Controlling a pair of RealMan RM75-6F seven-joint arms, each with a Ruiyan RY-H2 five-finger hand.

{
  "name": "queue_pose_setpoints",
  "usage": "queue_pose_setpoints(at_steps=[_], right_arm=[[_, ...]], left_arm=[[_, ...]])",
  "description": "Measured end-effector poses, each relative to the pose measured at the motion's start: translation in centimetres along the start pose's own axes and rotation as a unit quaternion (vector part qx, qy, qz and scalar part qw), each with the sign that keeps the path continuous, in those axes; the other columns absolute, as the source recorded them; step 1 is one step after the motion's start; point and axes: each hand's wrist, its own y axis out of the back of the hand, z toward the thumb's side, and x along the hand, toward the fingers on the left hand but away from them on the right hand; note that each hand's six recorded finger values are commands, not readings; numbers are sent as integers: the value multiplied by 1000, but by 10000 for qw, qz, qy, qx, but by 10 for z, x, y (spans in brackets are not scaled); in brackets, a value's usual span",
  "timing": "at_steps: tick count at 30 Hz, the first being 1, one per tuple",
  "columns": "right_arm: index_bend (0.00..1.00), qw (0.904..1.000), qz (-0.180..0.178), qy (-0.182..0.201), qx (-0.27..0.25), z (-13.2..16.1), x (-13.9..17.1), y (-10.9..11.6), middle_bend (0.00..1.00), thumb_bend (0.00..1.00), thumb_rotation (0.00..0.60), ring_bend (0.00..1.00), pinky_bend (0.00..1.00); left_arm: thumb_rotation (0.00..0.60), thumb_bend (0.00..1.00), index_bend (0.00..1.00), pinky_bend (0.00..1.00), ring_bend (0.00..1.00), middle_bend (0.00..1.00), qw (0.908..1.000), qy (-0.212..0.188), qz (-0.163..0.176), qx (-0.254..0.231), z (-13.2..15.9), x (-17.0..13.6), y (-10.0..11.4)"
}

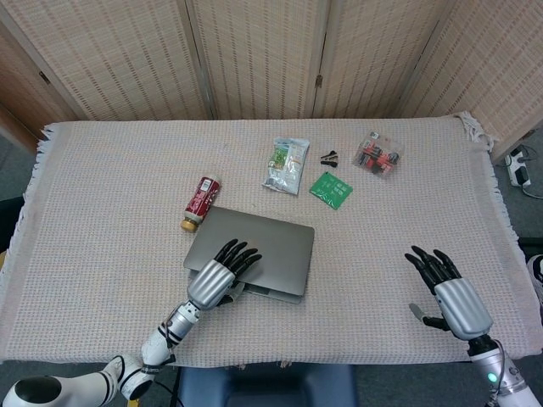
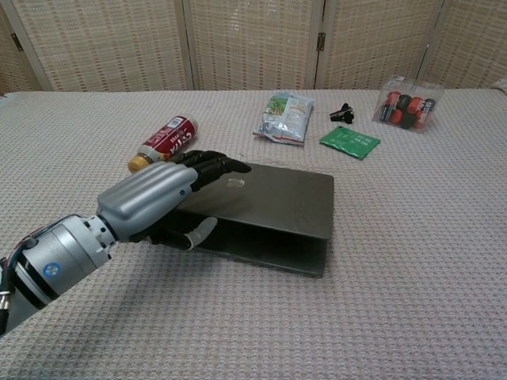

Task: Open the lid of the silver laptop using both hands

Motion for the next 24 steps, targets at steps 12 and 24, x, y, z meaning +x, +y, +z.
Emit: queue_pose_setpoints(at_steps=[12, 24], right_arm=[[0, 9883, 1186, 941, -193, 42, -18, -42, 71, 884, 600, 151, 77], [0, 9628, 2132, 1655, -150, 96, -69, -84, 32, 909, 600, 79, 0]], left_arm=[[600, 685, 116, 0, 61, 158, 9991, -134, 399, -17, 7, 40, 21], [600, 687, 99, 0, 42, 158, 9987, -181, 444, 188, 13, 66, 37]])
